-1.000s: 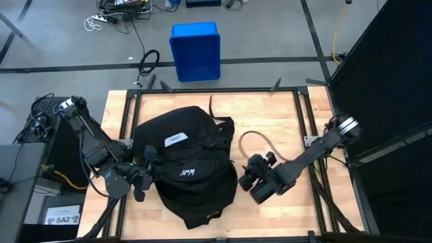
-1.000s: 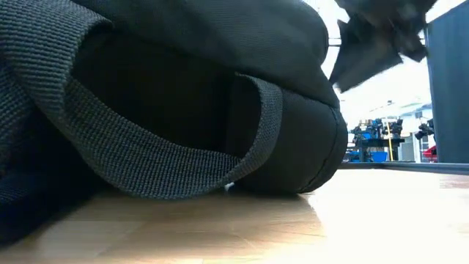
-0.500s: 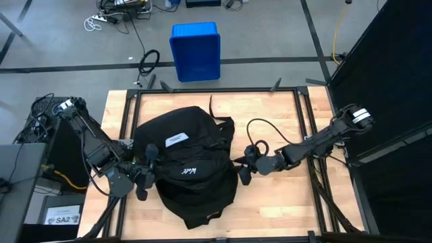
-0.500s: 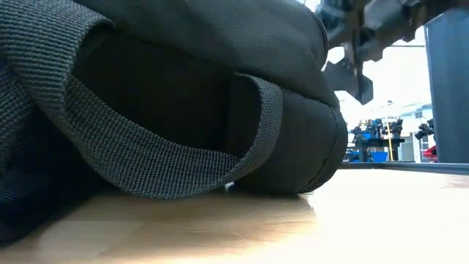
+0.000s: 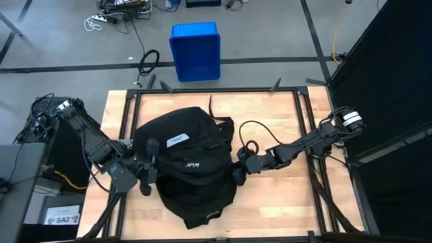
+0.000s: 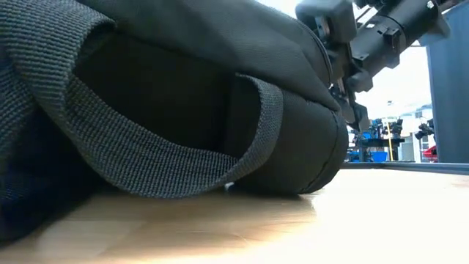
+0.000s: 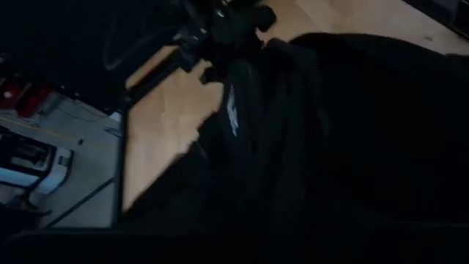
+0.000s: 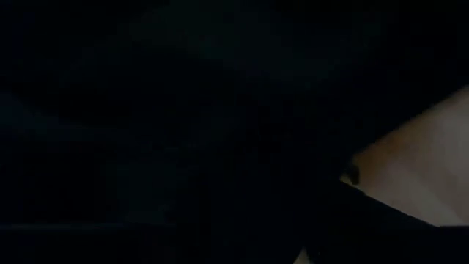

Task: Unpack backpack
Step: Open the black backpack

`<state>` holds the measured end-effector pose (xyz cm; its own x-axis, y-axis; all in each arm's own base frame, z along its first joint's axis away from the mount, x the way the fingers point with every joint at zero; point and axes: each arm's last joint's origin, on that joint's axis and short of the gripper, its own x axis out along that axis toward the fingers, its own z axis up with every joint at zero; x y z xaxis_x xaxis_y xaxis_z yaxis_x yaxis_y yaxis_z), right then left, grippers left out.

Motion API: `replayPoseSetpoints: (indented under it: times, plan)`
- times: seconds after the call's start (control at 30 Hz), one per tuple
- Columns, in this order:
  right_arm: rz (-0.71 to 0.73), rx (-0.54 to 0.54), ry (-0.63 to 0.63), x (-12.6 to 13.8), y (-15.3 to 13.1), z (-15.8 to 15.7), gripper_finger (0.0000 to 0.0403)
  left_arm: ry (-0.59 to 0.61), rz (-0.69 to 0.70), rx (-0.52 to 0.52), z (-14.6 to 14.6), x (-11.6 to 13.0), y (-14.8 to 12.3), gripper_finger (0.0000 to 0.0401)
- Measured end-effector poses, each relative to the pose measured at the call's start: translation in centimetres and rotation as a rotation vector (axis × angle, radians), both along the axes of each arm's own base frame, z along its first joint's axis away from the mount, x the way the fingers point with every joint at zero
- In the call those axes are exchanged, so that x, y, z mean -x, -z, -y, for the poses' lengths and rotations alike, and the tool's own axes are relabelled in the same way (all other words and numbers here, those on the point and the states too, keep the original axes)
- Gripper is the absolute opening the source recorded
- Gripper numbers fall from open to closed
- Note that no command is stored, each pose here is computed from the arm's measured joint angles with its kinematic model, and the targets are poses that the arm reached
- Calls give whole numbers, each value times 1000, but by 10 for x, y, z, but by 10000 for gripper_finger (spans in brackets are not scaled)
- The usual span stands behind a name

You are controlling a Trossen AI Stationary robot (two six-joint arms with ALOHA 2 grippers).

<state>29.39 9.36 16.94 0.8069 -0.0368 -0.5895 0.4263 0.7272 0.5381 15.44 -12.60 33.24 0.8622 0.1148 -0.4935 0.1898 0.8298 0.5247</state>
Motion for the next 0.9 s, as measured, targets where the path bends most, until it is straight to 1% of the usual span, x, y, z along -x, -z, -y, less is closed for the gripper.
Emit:
replayPoseSetpoints:
  times: [0.2, 0.3, 0.37, 0.47, 0.53, 0.63, 0.7, 0.8, 0.9]
  plan:
    - [53, 43, -14, -3, -4, 0, 71, 18, 90, 10, 0, -3, -25, 167]
    - [74, 55, -25, -4, -6, -1, 24, 42, 130, 1, 1, -4, -34, 186]
    - [100, 61, -31, -5, -8, -1, 7, 51, 145, -2, 3, -6, -38, 193]
    - [130, 61, -36, -7, -11, -2, 6, 62, 154, -1, 7, -10, -39, 198]
    - [153, 64, -41, -8, -13, -2, 3, 97, 142, 19, 13, -16, -36, 199]
    - [174, 70, -42, -9, -15, -2, 1, 168, 104, 53, 28, -31, -26, 199]
    - [187, 71, -40, -10, -16, -1, 1, 191, 74, 51, 39, -44, -15, 199]
    - [194, 72, -41, -10, -17, -1, 1, 170, 31, 20, 49, -67, 5, 200]
    - [196, 72, -41, -10, -17, -1, 0, 116, 4, 12, 51, -91, 24, 200]
